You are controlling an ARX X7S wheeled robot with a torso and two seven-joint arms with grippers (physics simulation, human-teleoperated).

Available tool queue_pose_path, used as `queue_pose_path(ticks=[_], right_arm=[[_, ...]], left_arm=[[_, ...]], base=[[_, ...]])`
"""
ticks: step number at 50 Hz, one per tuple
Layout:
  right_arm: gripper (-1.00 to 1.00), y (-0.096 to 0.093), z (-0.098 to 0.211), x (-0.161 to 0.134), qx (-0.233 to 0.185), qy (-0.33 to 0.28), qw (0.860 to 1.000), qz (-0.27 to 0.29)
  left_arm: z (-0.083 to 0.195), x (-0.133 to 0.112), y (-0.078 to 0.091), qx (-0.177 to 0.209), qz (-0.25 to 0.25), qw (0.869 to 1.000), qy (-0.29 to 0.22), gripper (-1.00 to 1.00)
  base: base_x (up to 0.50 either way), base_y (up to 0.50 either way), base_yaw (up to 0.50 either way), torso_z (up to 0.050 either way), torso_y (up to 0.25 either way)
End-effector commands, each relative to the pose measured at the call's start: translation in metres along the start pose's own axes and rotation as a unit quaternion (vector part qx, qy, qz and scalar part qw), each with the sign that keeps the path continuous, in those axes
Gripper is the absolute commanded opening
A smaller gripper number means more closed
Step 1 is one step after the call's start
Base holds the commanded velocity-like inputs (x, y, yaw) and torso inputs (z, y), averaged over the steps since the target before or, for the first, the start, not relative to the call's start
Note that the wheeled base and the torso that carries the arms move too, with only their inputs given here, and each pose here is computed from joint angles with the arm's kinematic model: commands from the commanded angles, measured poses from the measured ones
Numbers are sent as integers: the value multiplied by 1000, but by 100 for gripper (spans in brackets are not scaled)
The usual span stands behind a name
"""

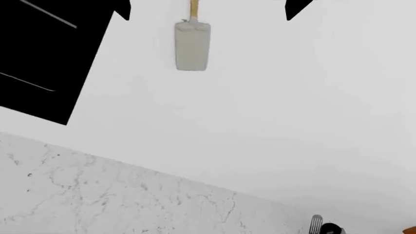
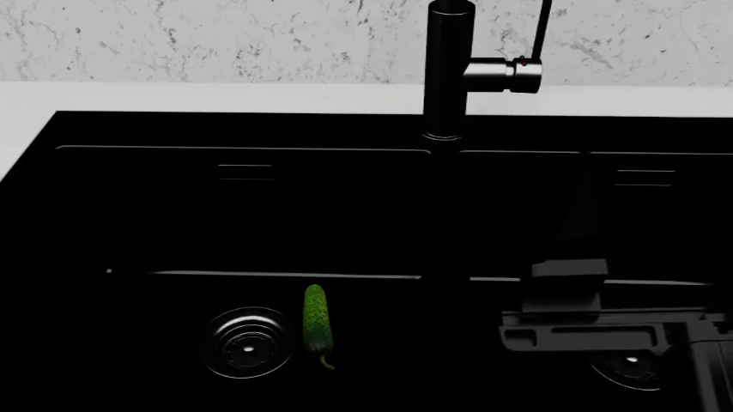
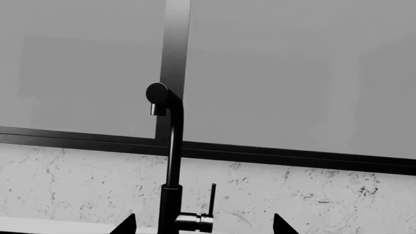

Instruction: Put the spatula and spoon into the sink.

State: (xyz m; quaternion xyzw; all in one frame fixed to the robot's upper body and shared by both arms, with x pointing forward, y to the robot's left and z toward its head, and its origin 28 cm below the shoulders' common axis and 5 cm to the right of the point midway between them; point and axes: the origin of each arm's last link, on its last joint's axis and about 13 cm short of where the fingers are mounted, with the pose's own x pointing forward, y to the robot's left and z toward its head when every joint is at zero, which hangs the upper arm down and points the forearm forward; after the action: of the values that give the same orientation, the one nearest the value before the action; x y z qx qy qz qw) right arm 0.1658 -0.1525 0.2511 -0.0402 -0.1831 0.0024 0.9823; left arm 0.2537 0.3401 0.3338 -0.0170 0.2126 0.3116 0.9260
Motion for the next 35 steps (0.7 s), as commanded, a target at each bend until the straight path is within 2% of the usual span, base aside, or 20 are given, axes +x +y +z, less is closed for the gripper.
queue_pose_path(ticks=[1, 10, 21, 35], right_arm=[[100, 1, 0, 0, 4, 1, 1000, 3], [100, 0, -3, 0, 5, 3, 1000, 2], [100, 1, -4, 1, 6, 6, 1000, 2], [100, 1, -6, 2, 7, 8, 1000, 3]], left_arm=[[-3, 11, 1, 11, 18, 1000, 8, 100], [-6, 17, -5, 33, 18, 999, 22, 100], [-7, 20, -21, 63, -11, 997, 43, 100], [-5, 32, -22, 38, -20, 997, 59, 100]], base=[[0, 0, 0, 0, 0], [0, 0, 0, 0, 0], [0, 0, 0, 0, 0], [0, 0, 0, 0, 0]])
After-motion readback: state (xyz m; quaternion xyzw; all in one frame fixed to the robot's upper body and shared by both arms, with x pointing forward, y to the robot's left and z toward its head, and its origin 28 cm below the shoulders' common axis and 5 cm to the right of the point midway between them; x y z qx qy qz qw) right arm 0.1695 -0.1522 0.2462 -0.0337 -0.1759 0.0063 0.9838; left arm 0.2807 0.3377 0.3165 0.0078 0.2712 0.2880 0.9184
